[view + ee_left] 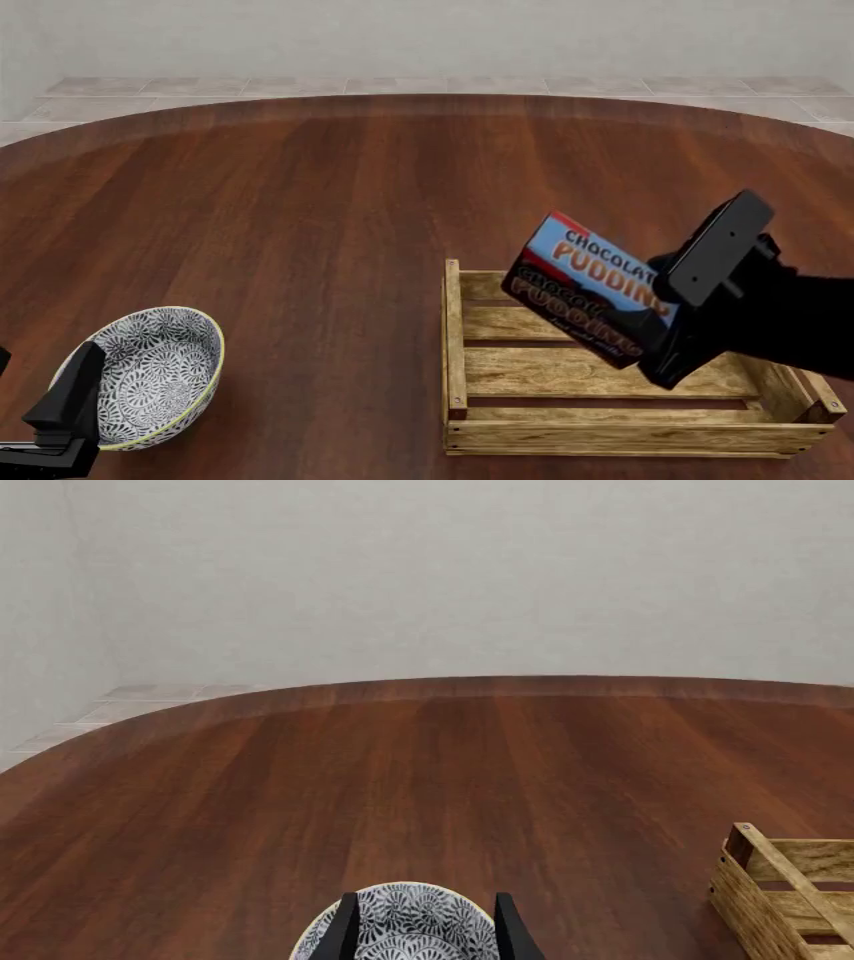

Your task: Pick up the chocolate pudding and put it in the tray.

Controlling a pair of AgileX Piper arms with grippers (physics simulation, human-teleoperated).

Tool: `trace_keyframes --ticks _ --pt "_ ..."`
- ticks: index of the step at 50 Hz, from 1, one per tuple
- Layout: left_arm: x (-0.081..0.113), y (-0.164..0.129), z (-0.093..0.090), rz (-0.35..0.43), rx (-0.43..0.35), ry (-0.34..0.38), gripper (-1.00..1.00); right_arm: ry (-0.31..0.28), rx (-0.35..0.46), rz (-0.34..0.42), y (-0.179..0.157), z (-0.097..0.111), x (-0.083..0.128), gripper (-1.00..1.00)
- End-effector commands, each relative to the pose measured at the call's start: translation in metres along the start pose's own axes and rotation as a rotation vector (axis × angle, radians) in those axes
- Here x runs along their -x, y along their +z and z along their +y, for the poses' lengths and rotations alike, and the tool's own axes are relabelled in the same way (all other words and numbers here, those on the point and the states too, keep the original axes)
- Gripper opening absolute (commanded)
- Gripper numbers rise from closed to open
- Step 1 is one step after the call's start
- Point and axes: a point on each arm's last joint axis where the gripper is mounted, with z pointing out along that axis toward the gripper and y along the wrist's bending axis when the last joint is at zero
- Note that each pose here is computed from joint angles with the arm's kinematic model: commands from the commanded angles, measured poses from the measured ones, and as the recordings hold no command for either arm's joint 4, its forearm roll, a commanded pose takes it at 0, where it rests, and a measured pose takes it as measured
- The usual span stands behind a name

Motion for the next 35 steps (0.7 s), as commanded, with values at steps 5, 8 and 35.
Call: trace_keyframes --ticks 5,8,35 --pt "0.000 0.000 0.000 0.000 0.000 0.000 1.00 0.042 0.011 -0.005 0.009 0.005 -0.004 -1.00" --pt "0.000 0.000 0.000 0.000 0.000 0.000 1.00 0.044 0.012 -0.004 0.014 0.008 -0.010 -1.00" --pt "0.000 0.000 0.000 0.000 0.000 0.000 1.00 0.040 0.024 0.019 0.018 0.010 -0.013 -1.00"
